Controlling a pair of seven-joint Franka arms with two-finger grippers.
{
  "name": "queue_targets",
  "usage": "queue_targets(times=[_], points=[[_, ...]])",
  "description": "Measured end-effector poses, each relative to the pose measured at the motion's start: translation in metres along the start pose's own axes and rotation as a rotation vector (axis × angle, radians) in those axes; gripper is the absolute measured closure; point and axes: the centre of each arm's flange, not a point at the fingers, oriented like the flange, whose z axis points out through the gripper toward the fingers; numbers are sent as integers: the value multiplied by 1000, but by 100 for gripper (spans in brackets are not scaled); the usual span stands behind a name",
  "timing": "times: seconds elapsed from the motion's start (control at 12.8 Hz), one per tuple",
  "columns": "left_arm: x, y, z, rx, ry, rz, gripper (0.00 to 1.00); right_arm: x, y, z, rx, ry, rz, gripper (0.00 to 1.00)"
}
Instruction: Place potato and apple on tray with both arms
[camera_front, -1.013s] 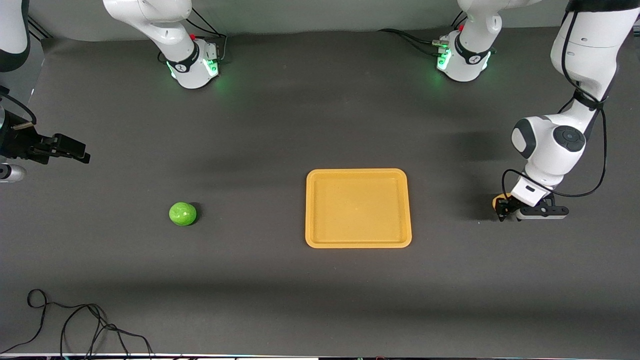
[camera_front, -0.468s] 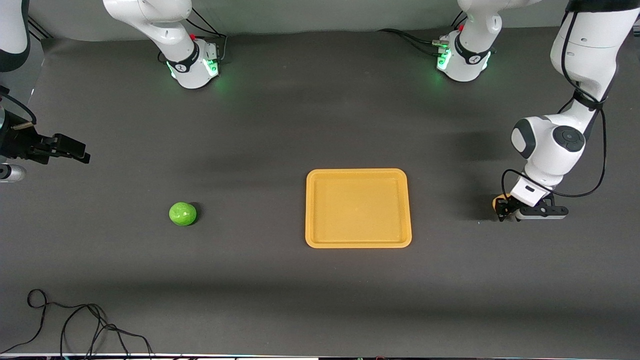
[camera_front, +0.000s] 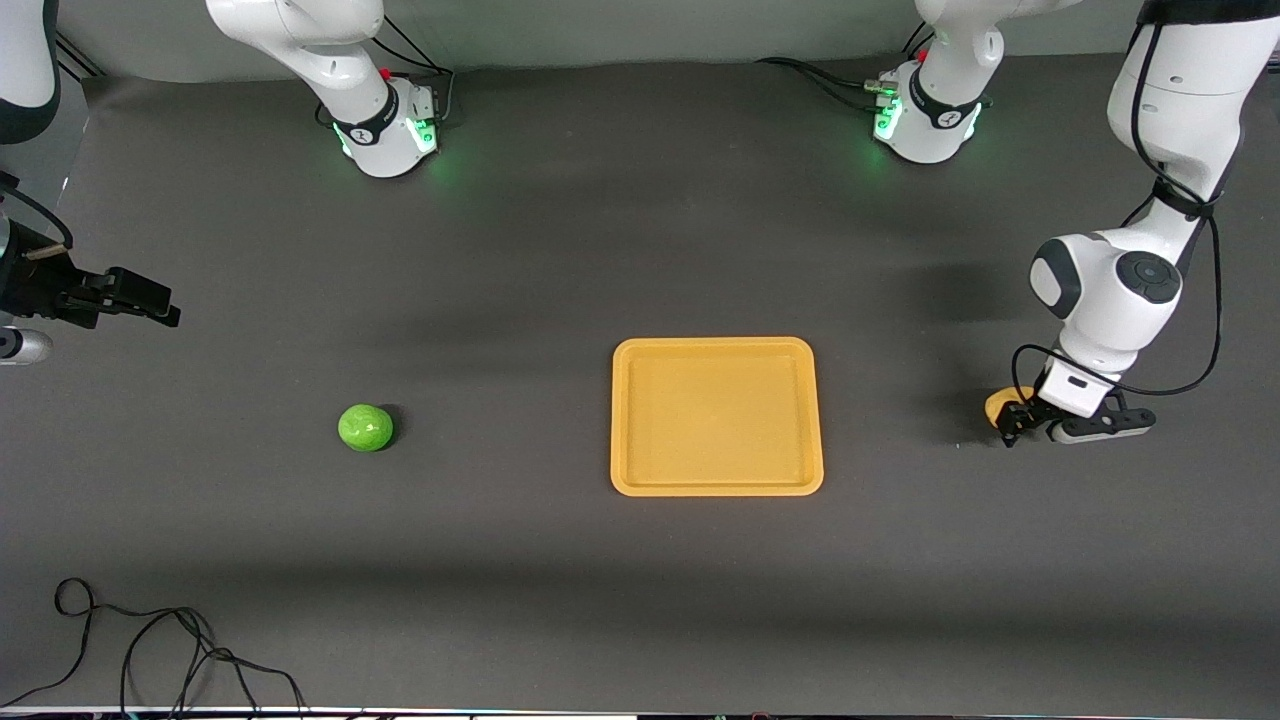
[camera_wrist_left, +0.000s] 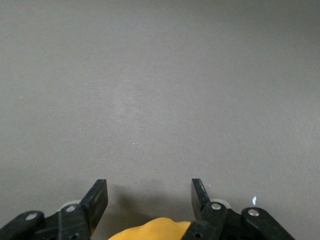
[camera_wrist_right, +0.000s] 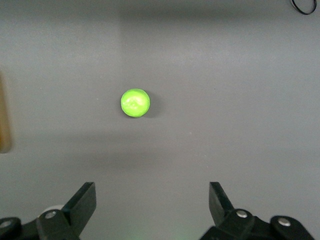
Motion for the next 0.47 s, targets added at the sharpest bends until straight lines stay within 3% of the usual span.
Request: queue_targets(times=[0.47], points=[[6, -3, -4, -7, 31, -438, 22, 0, 0, 0, 0, 0, 0, 0]])
